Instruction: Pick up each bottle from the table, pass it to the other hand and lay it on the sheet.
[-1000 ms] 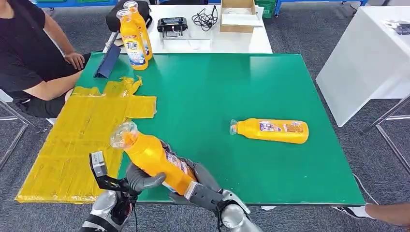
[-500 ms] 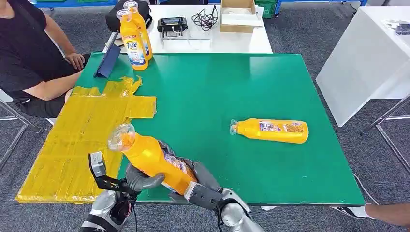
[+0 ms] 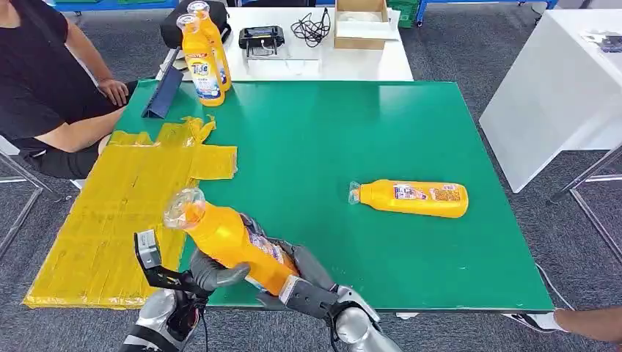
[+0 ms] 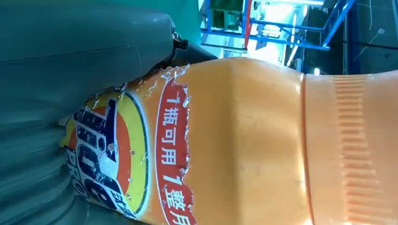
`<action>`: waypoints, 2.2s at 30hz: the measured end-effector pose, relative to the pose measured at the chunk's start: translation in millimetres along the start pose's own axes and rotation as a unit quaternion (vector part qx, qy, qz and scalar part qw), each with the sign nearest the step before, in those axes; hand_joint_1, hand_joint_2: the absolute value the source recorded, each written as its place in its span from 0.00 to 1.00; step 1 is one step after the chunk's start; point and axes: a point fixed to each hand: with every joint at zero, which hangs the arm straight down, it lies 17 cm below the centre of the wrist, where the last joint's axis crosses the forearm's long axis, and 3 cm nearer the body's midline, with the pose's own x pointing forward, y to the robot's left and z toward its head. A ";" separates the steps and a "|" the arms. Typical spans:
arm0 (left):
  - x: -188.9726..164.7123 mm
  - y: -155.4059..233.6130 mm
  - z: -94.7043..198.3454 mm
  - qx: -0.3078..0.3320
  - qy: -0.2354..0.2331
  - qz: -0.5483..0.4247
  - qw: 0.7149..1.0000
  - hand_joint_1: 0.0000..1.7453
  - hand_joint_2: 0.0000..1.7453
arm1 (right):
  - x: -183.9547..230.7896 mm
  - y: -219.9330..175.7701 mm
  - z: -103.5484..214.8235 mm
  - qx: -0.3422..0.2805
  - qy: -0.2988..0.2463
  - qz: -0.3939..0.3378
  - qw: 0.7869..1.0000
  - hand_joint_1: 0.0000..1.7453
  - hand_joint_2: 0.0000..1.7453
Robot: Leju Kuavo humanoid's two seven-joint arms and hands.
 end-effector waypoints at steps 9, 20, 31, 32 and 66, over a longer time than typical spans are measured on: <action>-5.5 -2.2 0.3 -0.007 0.005 -0.067 0.998 1.00 1.00 | 1.2 -40.6 2.8 -0.047 -0.001 0.100 0.994 0.00 1.00; 9.4 63.6 18.7 0.064 0.016 -0.333 0.940 1.00 1.00 | 19.3 -88.3 25.2 -0.109 -0.015 0.180 0.978 0.00 1.00; 9.2 93.6 35.0 0.083 0.050 -0.639 0.763 1.00 1.00 | 19.8 -94.1 43.0 -0.127 -0.012 0.191 0.973 0.00 1.00; 9.9 93.7 34.8 0.074 0.049 -0.681 0.727 1.00 1.00 | 20.4 -94.8 43.7 -0.128 -0.012 0.192 0.973 0.00 1.00; -51.1 249.7 59.3 0.068 0.291 -0.830 0.471 1.00 1.00 | 27.1 -141.9 58.0 -0.139 -0.010 0.227 0.964 0.00 1.00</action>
